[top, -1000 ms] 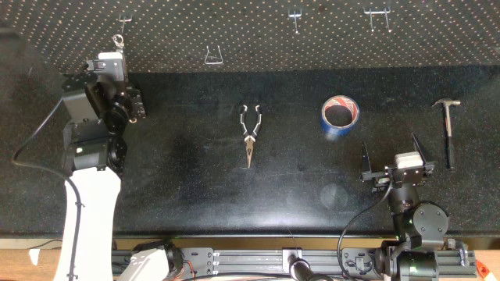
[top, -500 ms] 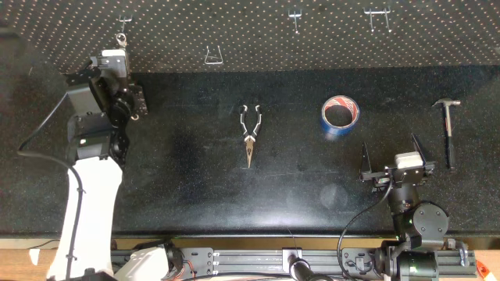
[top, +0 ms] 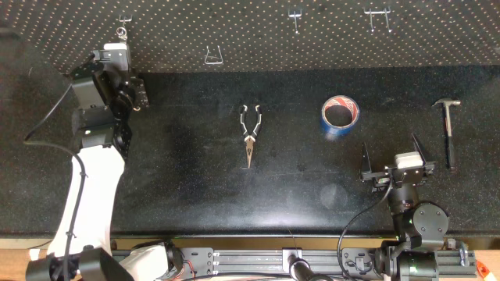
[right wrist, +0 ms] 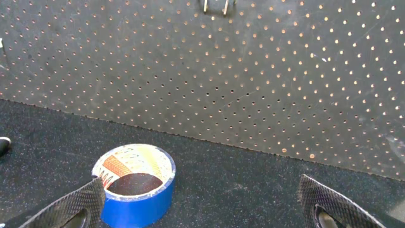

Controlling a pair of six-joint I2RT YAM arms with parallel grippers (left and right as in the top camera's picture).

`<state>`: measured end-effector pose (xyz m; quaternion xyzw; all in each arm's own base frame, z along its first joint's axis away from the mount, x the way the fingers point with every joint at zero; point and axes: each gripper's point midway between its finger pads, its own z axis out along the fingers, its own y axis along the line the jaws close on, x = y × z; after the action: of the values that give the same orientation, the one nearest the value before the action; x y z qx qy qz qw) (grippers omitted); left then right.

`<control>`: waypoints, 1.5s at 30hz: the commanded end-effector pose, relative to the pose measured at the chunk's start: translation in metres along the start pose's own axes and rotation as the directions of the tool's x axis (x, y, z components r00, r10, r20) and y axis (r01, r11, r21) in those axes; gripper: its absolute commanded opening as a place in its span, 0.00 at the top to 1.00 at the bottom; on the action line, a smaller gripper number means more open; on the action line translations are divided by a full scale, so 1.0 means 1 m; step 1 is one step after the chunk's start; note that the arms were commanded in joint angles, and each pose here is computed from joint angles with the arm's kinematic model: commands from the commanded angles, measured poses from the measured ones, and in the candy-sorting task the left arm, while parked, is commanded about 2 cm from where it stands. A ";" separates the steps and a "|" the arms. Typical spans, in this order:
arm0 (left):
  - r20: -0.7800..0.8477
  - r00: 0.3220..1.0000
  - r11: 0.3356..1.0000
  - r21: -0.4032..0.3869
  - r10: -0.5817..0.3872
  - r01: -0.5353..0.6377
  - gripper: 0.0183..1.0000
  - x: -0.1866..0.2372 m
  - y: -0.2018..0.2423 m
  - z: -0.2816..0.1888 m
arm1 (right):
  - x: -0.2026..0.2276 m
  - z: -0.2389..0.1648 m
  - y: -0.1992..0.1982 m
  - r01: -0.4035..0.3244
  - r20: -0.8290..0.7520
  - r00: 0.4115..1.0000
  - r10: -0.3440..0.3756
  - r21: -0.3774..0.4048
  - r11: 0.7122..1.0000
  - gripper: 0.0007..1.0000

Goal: Place Tools Onto Pegboard

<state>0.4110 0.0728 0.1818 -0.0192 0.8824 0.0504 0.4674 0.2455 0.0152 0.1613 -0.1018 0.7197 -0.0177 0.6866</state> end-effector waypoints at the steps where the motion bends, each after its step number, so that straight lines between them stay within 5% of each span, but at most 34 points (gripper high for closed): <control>1: 0.002 1.000 1.000 0.016 -0.018 0.018 0.99 0.000 -0.003 0.010 | 0.001 -0.001 -0.002 0.006 -0.002 1.000 -0.006 0.013 1.000 0.01; 9: 0.072 0.997 1.000 0.009 -0.014 0.013 0.98 -0.014 -0.001 0.025 | 0.001 -0.001 -0.002 0.006 -0.002 1.000 -0.006 0.013 1.000 0.01; 10: 0.079 0.997 1.000 0.008 -0.014 0.013 0.91 -0.015 0.000 0.026 | 0.001 -0.001 -0.002 0.006 -0.002 1.000 -0.006 0.013 1.000 0.00; 13: 0.085 0.996 1.000 0.007 -0.013 0.013 0.36 -0.016 0.000 0.026 | 0.001 -0.001 -0.002 0.006 -0.002 1.000 -0.006 0.013 1.000 0.00; 14: 0.080 0.997 1.000 -0.007 -0.013 0.014 0.01 -0.015 0.002 0.026 | 0.001 -0.001 -0.002 0.006 -0.002 1.000 -0.006 0.013 1.000 0.00; 20: 0.043 0.999 1.000 -0.012 -0.009 0.009 0.00 -0.011 0.002 0.007 | 0.001 -0.001 -0.002 0.006 -0.002 1.000 -0.006 0.013 1.000 0.01; 37: -0.041 0.999 1.000 0.009 -0.026 0.026 0.00 0.022 -0.013 -0.145 | 0.001 -0.001 -0.002 0.006 -0.002 1.000 -0.006 0.013 1.000 0.00; 41: -0.079 0.976 0.974 0.085 -0.202 0.208 0.00 0.025 -0.031 -0.141 | 0.001 -0.001 -0.002 0.006 -0.002 1.000 -0.006 0.013 1.000 0.00; 45: -0.207 0.953 0.957 0.137 -0.223 0.254 0.00 0.042 -0.062 -0.120 | 0.001 -0.001 -0.002 0.006 -0.002 1.000 -0.006 0.013 1.000 0.01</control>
<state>0.2855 0.0250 0.2283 -0.0714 0.9022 -0.0259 0.4246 0.2455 0.0152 0.1614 -0.1018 0.7197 -0.0177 0.6866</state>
